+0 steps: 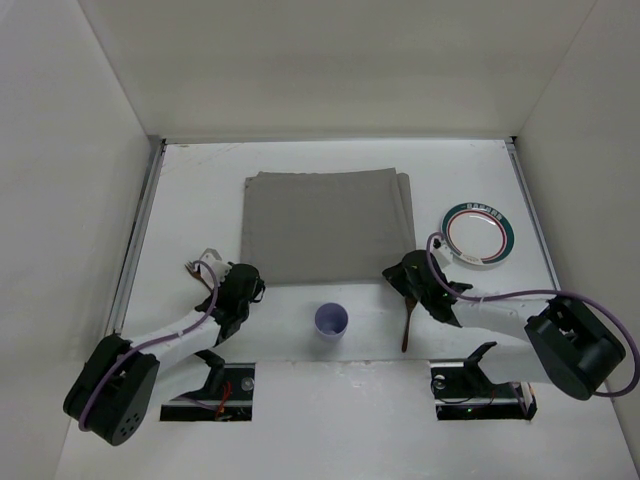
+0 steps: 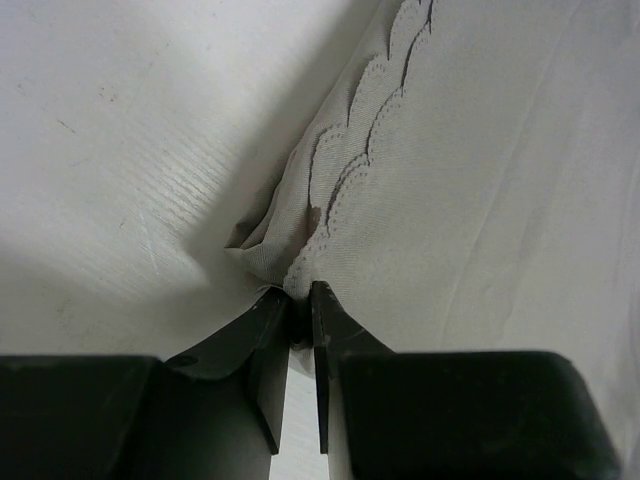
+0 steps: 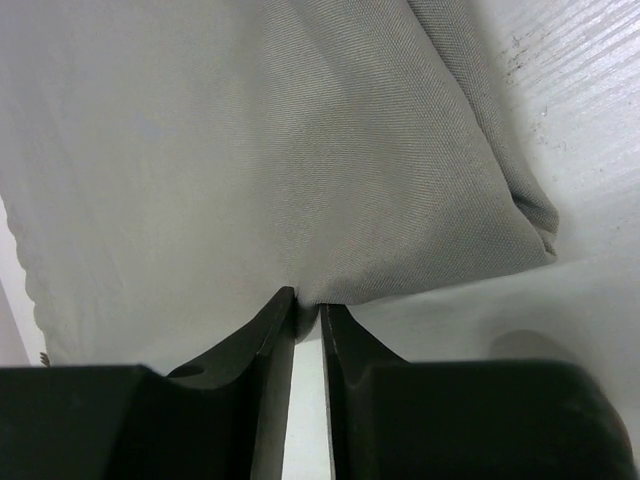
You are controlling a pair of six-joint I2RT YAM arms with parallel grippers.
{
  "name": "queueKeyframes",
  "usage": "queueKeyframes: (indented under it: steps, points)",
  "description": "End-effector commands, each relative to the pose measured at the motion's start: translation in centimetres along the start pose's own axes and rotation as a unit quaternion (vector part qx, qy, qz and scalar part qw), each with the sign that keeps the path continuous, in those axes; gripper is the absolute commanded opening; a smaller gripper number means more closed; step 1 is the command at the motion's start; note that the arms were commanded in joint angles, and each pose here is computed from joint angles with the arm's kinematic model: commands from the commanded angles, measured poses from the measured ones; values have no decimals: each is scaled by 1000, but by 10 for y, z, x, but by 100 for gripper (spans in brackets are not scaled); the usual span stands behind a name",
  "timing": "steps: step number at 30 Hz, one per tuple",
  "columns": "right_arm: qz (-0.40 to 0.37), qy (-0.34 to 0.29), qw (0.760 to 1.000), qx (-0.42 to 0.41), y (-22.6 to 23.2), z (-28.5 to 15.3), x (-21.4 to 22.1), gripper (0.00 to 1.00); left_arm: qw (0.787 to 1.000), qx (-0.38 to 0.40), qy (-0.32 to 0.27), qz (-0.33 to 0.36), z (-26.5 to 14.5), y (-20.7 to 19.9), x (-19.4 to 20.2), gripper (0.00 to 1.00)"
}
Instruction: Set the dinner table for one person
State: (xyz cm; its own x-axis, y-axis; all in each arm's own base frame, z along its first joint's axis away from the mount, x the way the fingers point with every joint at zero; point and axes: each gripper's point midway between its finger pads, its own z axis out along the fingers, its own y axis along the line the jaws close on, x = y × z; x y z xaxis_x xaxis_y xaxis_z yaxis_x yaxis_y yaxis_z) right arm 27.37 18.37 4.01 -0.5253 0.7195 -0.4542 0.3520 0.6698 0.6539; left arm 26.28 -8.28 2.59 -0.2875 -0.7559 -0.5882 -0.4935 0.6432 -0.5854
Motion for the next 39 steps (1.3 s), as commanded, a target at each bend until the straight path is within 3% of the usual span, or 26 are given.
queueKeyframes:
  steps: [1, 7, 10, 16, 23, 26, 29, 31, 36, 39]
  points:
    - [-18, 4, 1000, -4, 2, -3, 4, 24, 999, -31, -20, 12, 2, 19, -7, 12]
    - [-20, 2, 1000, -13, 6, -6, 2, 48, 999, -26, -31, 27, 3, 12, -18, 19]
    - [-35, -4, 999, -31, 15, -13, -3, 57, 999, -19, -40, 23, 2, 10, -25, 30]
    - [-77, -24, 995, -64, 41, -32, -23, 67, 997, 20, -70, 37, -12, -13, -52, 48]
    - [-140, -54, 983, -110, 70, -61, -44, 74, 988, 99, -95, 65, -35, -70, -73, 52]
    - [-182, -69, 971, -142, 86, -78, -51, 62, 981, 141, -105, 78, -40, -97, -74, 44]
    - [-232, -68, 955, -172, 102, -98, -51, 25, 970, 183, -111, 113, -44, -124, -71, 23]
    - [-262, -51, 947, -181, 108, -112, -46, 9, 963, 198, -119, 138, -44, -139, -71, 10]
    - [-281, -31, 944, -170, 113, -127, -43, 9, 953, 223, -137, 154, -44, -161, -78, 5]
    - [-236, -81, 963, -104, 87, -112, -70, 11, 951, 228, -152, 145, -42, -156, -83, 5]
